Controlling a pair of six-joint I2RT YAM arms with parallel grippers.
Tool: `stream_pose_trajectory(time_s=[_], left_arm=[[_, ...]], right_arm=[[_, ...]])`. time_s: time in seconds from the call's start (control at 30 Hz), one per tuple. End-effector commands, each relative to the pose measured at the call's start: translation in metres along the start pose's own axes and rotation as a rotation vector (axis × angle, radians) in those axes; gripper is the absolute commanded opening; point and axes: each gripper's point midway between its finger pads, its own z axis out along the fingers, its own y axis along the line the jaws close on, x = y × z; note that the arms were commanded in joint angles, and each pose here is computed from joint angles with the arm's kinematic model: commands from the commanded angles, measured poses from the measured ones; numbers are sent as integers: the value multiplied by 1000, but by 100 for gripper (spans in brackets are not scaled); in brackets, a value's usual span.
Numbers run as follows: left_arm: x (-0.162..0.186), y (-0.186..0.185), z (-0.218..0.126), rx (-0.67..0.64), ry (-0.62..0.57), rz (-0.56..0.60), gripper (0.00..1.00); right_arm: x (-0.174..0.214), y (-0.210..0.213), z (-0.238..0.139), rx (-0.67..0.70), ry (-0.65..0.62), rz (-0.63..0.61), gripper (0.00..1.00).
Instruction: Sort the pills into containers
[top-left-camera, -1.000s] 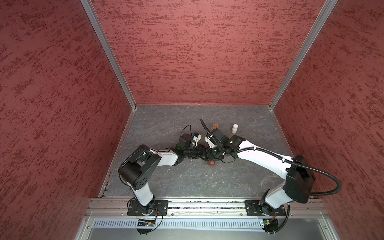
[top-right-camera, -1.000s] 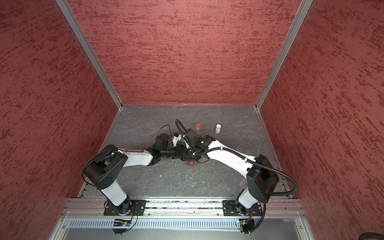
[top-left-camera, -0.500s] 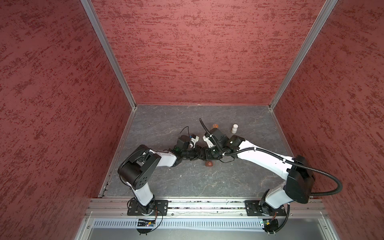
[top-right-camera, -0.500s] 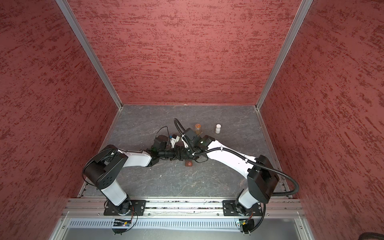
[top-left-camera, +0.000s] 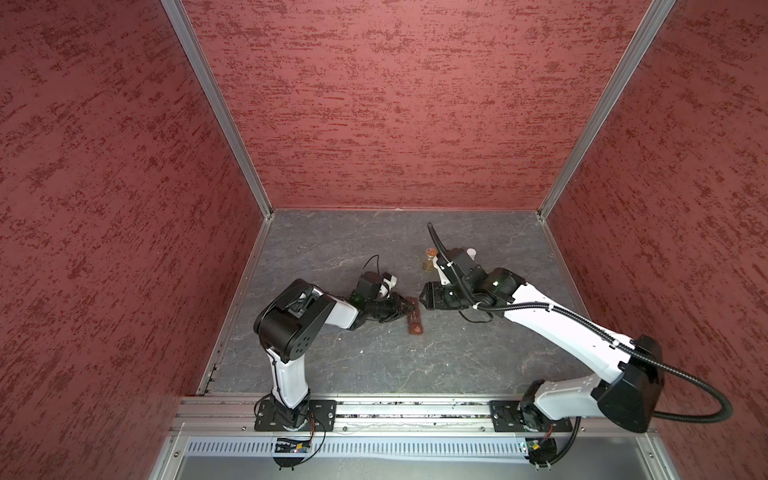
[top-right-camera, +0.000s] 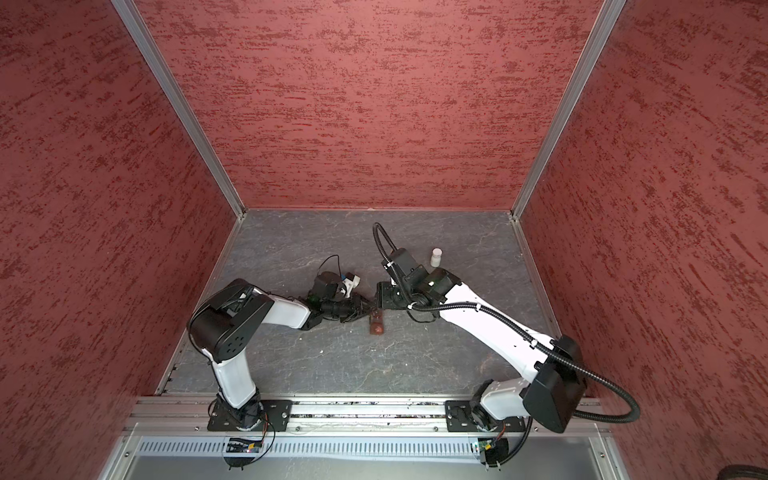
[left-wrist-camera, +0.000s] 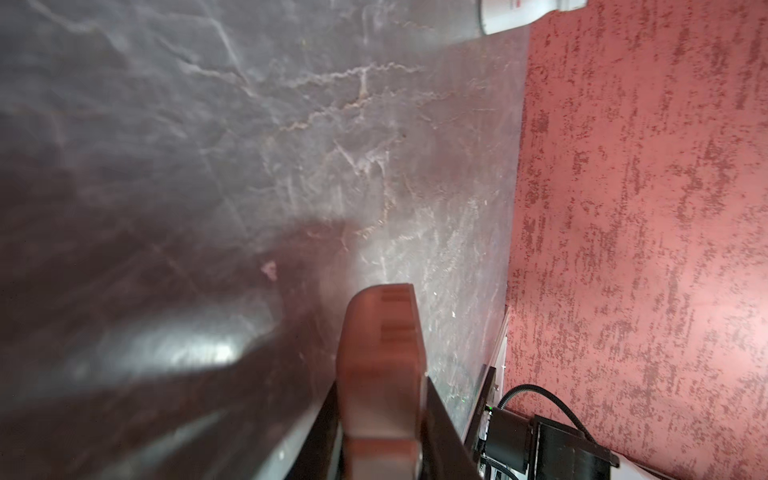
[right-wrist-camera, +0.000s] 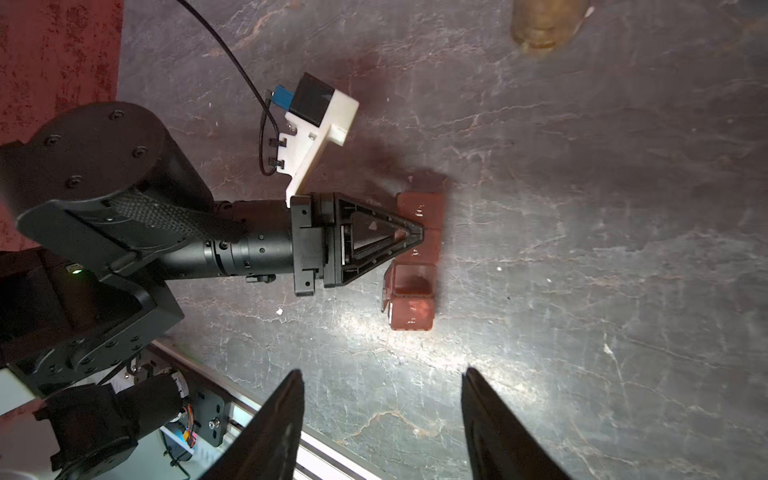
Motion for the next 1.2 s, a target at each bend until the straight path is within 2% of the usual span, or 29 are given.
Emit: stream_pose_trajectory(time_s=[0.0, 0.17, 0.43, 0.53, 0.87, 1.17], left_arm=[[-7, -18, 9, 53, 0, 40, 11], [-7, -13, 14, 39, 11, 32, 15], [-6, 5, 8, -7, 6, -5, 45], [-7, 8, 6, -15, 1, -5, 51], [-6, 17, -11, -69, -20, -20, 62], [1, 10, -22, -168, -3, 57, 66]], right_arm=[[4, -17, 0, 58, -1, -6, 62], [4, -23, 1, 64, -2, 0, 62], [1, -27, 3, 68, -5, -3, 62], [2, -28, 4, 67, 0, -2, 63], [2, -31, 3, 74, -6, 6, 62], [5, -33, 5, 76, 0, 12, 63]])
